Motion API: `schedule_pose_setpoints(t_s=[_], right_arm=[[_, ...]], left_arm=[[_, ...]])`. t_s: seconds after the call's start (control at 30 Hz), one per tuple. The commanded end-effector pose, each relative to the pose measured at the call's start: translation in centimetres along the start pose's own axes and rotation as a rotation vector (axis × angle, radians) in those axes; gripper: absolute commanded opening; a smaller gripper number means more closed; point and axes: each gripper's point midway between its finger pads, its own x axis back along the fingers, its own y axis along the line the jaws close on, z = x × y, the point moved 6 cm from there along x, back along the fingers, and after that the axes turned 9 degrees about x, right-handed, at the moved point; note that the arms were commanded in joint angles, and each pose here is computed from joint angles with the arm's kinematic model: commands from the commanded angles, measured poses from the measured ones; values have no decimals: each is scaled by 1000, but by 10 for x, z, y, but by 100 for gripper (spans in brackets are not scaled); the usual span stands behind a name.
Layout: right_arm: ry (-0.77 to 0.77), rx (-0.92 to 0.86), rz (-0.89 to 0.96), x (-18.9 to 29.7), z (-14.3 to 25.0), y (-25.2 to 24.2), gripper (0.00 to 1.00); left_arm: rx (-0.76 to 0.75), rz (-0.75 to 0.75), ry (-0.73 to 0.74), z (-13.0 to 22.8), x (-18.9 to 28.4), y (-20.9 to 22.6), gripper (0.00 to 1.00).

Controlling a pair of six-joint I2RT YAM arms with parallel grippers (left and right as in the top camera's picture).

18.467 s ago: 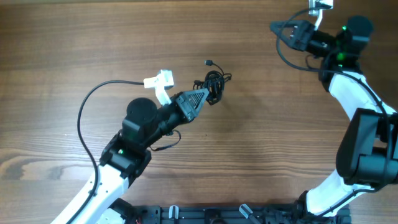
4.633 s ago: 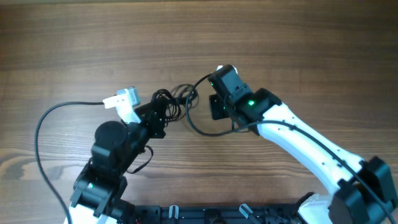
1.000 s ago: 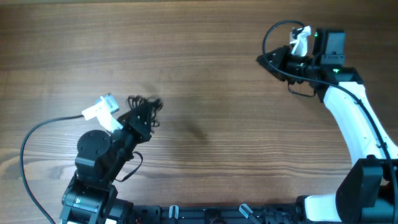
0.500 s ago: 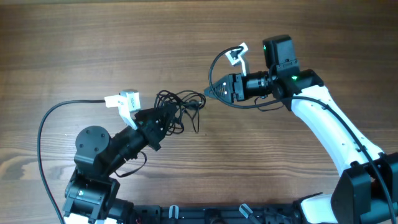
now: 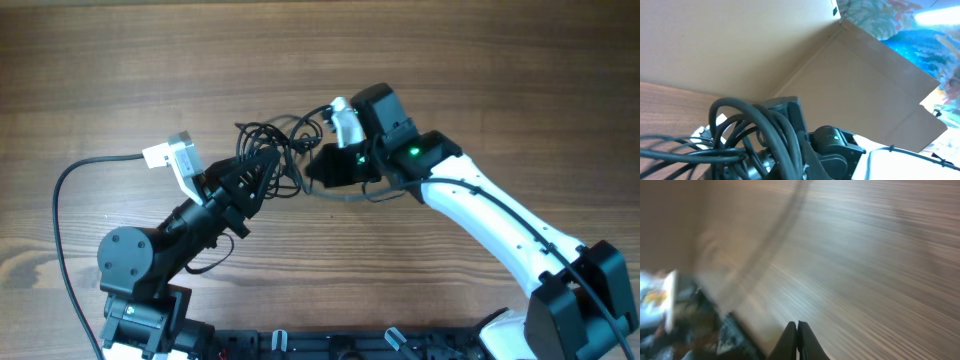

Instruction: Untangle cables

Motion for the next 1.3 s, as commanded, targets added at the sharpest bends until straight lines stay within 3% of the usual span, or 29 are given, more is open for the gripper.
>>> schedule_pose_setpoints(t_s=[0.0, 0.07, 0.13, 0.17, 0.2, 0.3, 0.4, 0.53, 0.73, 0.87, 0.93, 1.03, 1.17, 1.27], right_arm=[[-67, -131, 262, 24, -10, -59, 4], [-74, -153, 271, 48, -11, -79, 7], [-96, -164, 176, 70, -13, -84, 28], [-121, -142, 1, 85, -18, -76, 47], [-138, -107, -135, 94, -21, -67, 56], [-186, 98, -524, 116, -28, -30, 61], [-187, 216, -564, 106, -32, -9, 61], [-185, 334, -411, 75, -33, 6, 62], [-136, 446, -448, 50, -21, 47, 63], [-20, 413, -321, 21, 3, 50, 61], [69, 448, -276, 10, 23, 51, 55], [158, 397, -7, 1, 37, 20, 49], [208, 344, 206, 1, 41, -13, 43], [192, 188, 348, 10, 36, -44, 38]], left_arm=[[-36, 39, 39, 3, 2, -9, 4], [-187, 66, 142, 17, 3, -7, 4], [-372, 120, 275, 36, 7, -2, 4], [-430, 127, 321, 44, 9, 3, 4], [-449, 111, 346, 48, 10, 8, 4], [-466, 101, 363, 51, 11, 13, 4], [-472, 105, 358, 50, 9, 13, 4], [-451, 109, 348, 48, 8, 11, 4], [-407, 68, 307, 42, 6, 12, 4], [-302, -64, 74, 10, 0, 14, 4], [-245, -147, -81, -10, 0, 18, 4], [-198, -223, -263, -32, 6, 21, 4], [-210, -203, -408, -51, 13, 8, 4], [-226, -183, -445, -55, 17, 1, 4]])
